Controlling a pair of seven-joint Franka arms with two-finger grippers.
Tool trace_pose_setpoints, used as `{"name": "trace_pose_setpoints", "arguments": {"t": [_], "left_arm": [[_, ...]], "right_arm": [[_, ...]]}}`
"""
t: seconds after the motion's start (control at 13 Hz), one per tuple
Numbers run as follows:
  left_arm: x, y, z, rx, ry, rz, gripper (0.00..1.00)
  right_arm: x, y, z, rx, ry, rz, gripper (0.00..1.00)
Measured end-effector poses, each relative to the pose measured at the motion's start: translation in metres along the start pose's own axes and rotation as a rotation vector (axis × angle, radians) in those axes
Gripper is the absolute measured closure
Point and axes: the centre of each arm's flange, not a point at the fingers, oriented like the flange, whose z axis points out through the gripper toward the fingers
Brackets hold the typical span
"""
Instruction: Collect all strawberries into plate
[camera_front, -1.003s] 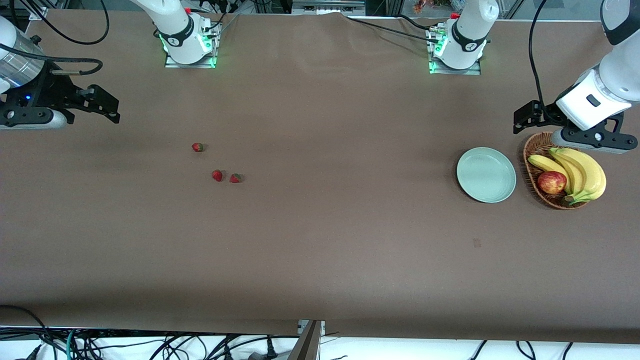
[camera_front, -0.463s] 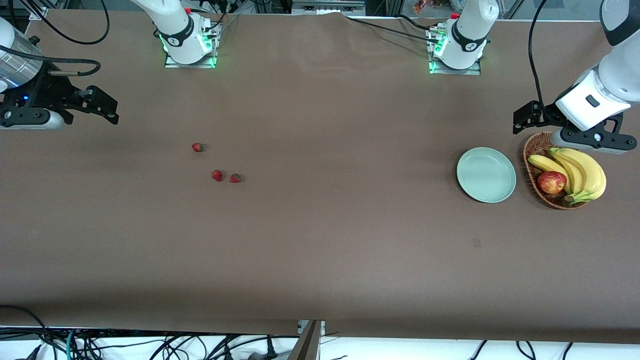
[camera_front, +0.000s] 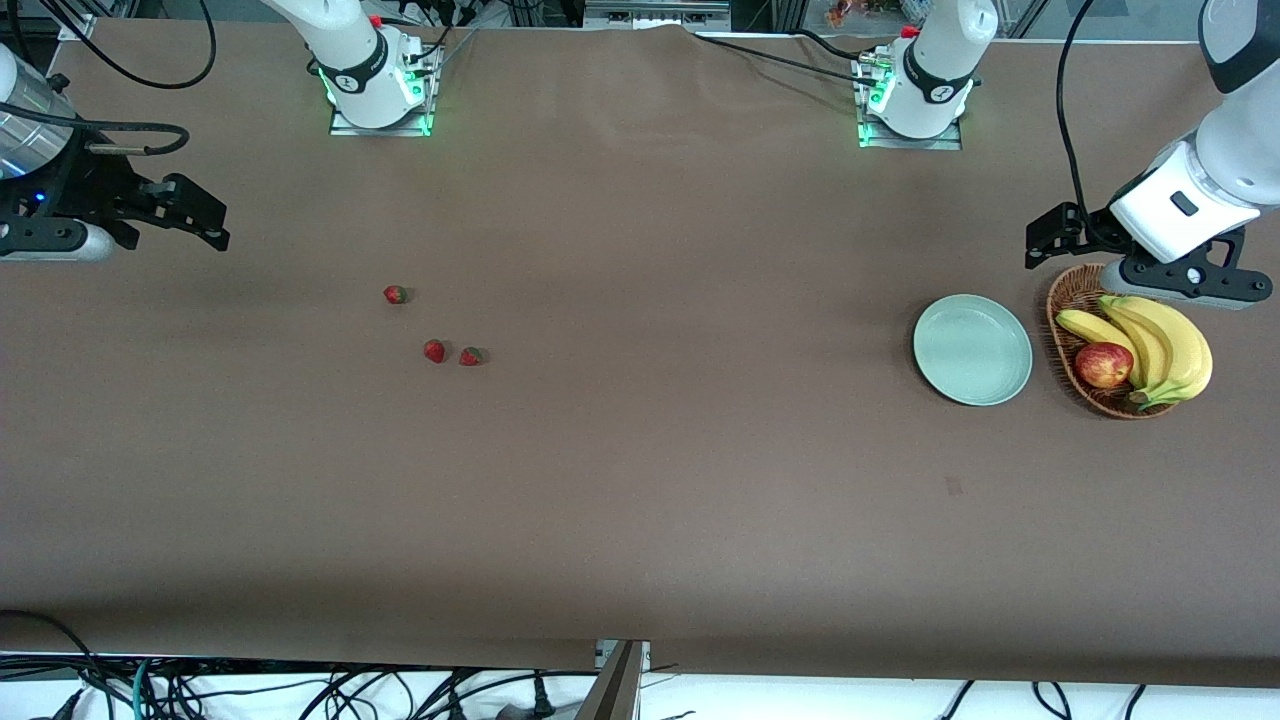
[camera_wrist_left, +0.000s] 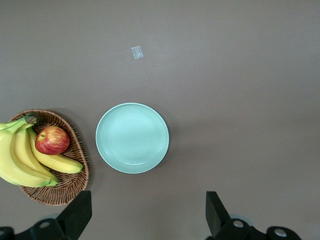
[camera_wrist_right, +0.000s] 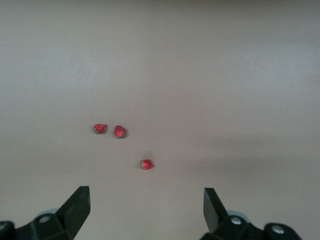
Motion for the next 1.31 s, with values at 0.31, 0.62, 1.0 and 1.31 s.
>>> {"name": "trace_pose_setpoints", "arguments": {"t": [0.31,0.62,1.0,1.31], "left_arm": [[0.000,0.000,0.000,0.000,0.000,0.000,0.00],[0.000,0.000,0.000,0.000,0.000,0.000,0.00],[0.000,0.000,0.000,0.000,0.000,0.000,0.00],[0.000,0.000,0.000,0.000,0.000,0.001,0.00]], "right_arm": [[0.004,-0.004,0.013,-0.005,-0.037,-0.090,0.00],[0.003,-0.013,0.021,-0.001,-0.067,-0.129,0.00],[0.018,-0.040,0.088,0.033,-0.183,-0.156,0.00],[0.030,-0.065,0.177,0.051,-0.148,-0.167,0.00]]}}
